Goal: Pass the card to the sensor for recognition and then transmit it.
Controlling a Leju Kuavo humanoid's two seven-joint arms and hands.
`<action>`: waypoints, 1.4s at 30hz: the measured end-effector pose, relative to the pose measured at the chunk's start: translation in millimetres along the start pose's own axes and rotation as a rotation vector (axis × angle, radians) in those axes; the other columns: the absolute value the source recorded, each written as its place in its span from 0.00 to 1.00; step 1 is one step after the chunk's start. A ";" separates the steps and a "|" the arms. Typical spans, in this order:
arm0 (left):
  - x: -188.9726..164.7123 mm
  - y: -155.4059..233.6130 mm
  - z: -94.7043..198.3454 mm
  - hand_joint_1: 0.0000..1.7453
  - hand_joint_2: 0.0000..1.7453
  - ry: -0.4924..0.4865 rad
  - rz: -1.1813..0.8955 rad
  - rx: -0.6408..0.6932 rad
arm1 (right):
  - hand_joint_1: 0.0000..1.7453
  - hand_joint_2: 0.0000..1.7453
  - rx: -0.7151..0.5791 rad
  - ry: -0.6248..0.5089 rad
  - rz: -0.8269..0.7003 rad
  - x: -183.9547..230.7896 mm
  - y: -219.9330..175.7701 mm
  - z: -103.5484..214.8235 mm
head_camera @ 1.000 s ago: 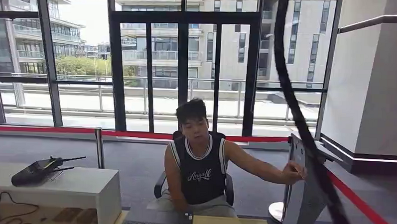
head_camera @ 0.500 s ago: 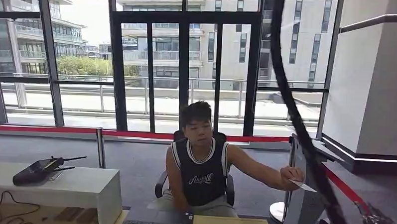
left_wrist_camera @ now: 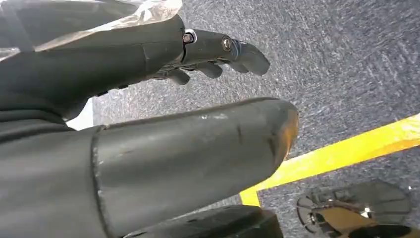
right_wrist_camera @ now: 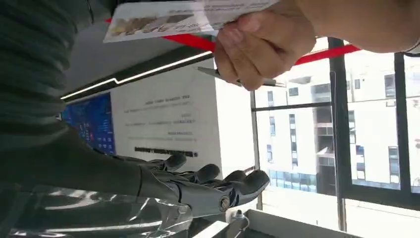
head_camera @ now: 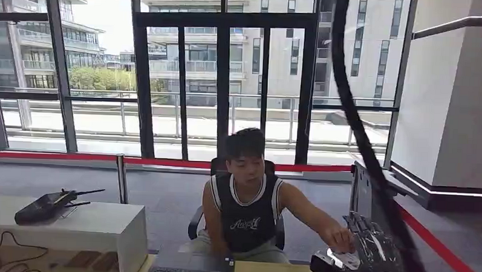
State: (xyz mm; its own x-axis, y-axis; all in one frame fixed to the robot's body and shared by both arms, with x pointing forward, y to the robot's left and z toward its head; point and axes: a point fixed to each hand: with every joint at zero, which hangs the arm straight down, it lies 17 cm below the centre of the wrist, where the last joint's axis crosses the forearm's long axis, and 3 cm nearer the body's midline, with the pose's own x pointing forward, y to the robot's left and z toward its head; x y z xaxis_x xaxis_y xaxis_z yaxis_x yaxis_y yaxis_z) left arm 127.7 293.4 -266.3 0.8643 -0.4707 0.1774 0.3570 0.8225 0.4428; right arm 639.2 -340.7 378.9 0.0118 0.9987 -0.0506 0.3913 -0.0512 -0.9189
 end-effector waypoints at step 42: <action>0.6 -4.2 0.6 0.00 0.00 -0.012 -0.018 -0.023 | 1.00 1.00 0.026 -0.073 -0.035 39.4 32.1 10.1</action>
State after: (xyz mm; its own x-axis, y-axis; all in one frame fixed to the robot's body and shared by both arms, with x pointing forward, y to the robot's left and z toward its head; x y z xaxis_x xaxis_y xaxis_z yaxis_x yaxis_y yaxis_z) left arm 126.5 289.5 -267.4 0.8535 -0.4892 0.1796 0.3808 0.8207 0.4259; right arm 643.0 -303.1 343.4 -0.0690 0.9966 -0.0457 0.3664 -0.0173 -0.9303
